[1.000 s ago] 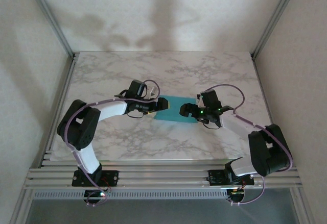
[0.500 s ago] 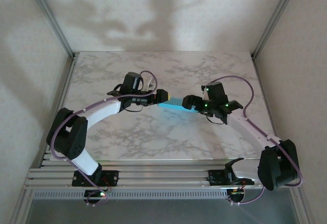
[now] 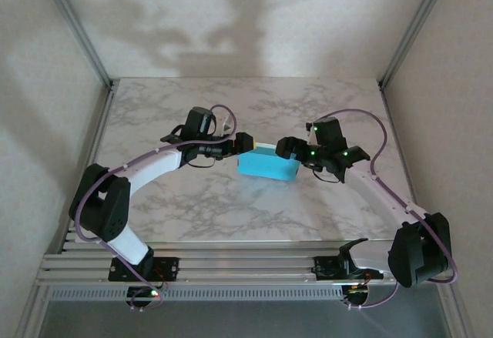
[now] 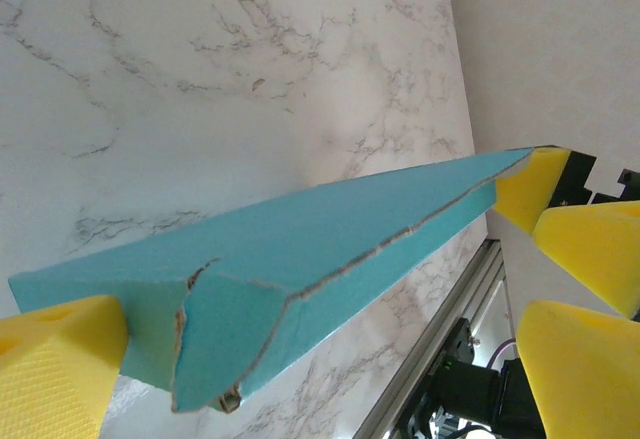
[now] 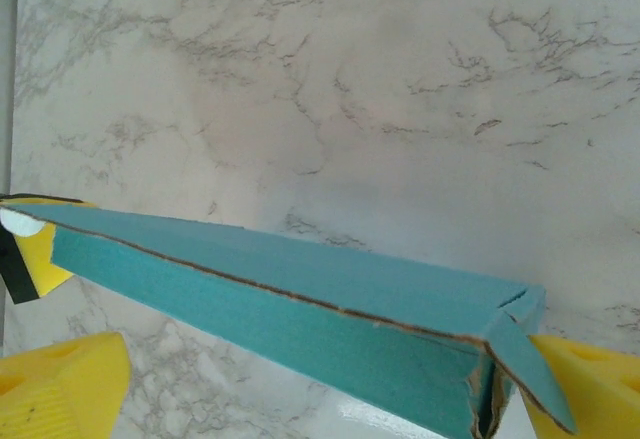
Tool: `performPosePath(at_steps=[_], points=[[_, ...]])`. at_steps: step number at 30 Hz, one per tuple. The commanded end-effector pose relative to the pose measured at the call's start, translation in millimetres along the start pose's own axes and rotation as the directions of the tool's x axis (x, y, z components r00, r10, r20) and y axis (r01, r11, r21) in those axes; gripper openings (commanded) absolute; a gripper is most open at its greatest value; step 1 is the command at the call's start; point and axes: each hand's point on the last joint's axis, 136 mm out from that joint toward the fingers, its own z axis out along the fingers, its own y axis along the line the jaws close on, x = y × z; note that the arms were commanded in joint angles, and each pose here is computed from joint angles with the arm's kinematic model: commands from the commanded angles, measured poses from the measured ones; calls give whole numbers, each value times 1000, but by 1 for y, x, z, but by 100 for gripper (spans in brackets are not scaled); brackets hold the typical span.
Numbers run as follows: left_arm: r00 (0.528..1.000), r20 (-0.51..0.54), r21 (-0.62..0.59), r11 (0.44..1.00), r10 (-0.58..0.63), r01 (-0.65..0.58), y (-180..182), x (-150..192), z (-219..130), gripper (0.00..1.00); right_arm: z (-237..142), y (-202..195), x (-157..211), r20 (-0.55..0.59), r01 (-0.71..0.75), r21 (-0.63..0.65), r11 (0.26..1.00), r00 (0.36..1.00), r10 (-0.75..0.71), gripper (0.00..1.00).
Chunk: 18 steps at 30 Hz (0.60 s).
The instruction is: Fold the paper box
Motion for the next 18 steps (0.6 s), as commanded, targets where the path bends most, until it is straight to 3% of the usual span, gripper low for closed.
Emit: performPosePath(at_steps=[1,18], points=[[1000,19,3,1000,-9,9,-4,-10,0,99,3,6,-2,-20,-11,-22,1000,1000,10,99],[999,49,-91,996,3,1,15,-12,-9,99,8,1,0,-34,16,-6,1000,999,-17,99]])
